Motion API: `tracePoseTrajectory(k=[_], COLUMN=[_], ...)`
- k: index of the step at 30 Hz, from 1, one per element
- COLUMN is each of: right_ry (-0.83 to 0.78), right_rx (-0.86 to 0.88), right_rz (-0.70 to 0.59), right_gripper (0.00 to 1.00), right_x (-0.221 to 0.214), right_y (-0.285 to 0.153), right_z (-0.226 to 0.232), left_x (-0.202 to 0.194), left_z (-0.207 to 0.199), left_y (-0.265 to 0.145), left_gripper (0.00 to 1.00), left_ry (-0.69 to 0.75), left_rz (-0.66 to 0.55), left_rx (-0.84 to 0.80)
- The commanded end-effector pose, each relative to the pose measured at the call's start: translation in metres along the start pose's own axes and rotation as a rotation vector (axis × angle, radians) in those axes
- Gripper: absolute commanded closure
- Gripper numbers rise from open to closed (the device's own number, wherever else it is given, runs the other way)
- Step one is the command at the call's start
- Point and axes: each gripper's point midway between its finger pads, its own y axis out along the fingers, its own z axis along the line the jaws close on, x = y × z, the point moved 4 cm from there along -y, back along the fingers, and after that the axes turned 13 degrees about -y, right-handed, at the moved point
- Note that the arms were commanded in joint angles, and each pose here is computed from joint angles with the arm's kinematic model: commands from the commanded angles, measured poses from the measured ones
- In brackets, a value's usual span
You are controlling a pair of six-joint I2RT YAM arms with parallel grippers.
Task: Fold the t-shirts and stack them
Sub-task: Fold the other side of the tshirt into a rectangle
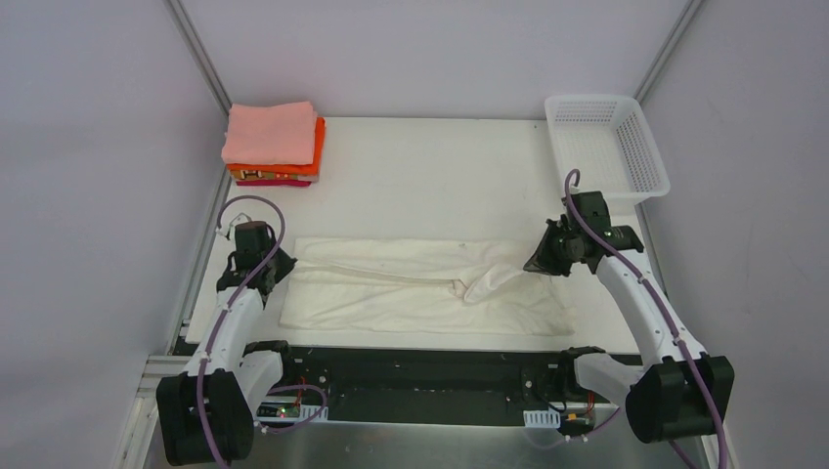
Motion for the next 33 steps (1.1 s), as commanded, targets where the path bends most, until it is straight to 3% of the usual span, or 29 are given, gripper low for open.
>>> tracePoseTrajectory(k=[1, 3, 5, 6, 8, 11, 12, 15, 16, 18, 19, 25, 33], right_ry=[0.061, 0.086, 0.122, 0.137, 0.166, 0.216, 0.221, 0.198, 0.175, 0.134, 0.117, 0.012, -0.177], right_rx=[-0.038, -0.07, -0.119, -0.146, -0.204, -0.295, -0.3, -0.239, -0.208, -0.128, -0.07, 0.289, 0.243], right_rz=[0.051, 0.068, 0.083, 0.09, 0.103, 0.117, 0.118, 0.079, 0.052, -0.01, -0.035, -0.029, 0.092], right_gripper=[1.0, 1.0, 0.95, 0.88, 0.79, 0.53, 0.43, 0.23, 0.19, 0.03, 0.01, 0.0, 0.01], right_x=[-0.012, -0.015, -0.019, -0.021, -0.028, -0.042, -0.045, -0.041, -0.036, -0.023, -0.017, 0.009, 0.023], right_y=[0.006, 0.014, 0.019, 0.02, 0.02, 0.018, 0.017, 0.01, 0.007, 0.002, 0.001, 0.01, 0.066], right_z=[-0.007, -0.012, -0.019, -0.023, -0.031, -0.043, -0.044, -0.037, -0.032, -0.021, -0.013, 0.043, 0.066], left_x=[0.0, -0.003, -0.003, -0.002, 0.005, 0.021, 0.025, 0.031, 0.031, 0.026, 0.021, -0.017, -0.063], left_z=[0.012, 0.017, 0.02, 0.022, 0.025, 0.018, 0.012, -0.014, -0.023, -0.042, -0.052, -0.086, -0.074], left_y=[0.004, 0.005, 0.004, 0.002, -0.006, -0.027, -0.033, -0.049, -0.053, -0.057, -0.058, -0.042, -0.003], left_gripper=[1.0, 0.97, 0.86, 0.68, 0.46, 0.1, 0.02, 0.01, 0.01, 0.01, 0.01, 0.01, 0.01], left_ry=[-0.05, -0.067, -0.081, -0.092, -0.116, -0.168, -0.177, -0.178, -0.166, -0.132, -0.107, -0.006, 0.082], left_rz=[-0.041, -0.037, -0.039, -0.051, -0.09, -0.151, -0.163, -0.13, -0.097, -0.006, 0.054, 0.299, 0.4], left_rx=[0.058, 0.084, 0.11, 0.124, 0.155, 0.166, 0.137, 0.011, -0.029, -0.114, -0.161, -0.267, -0.136])
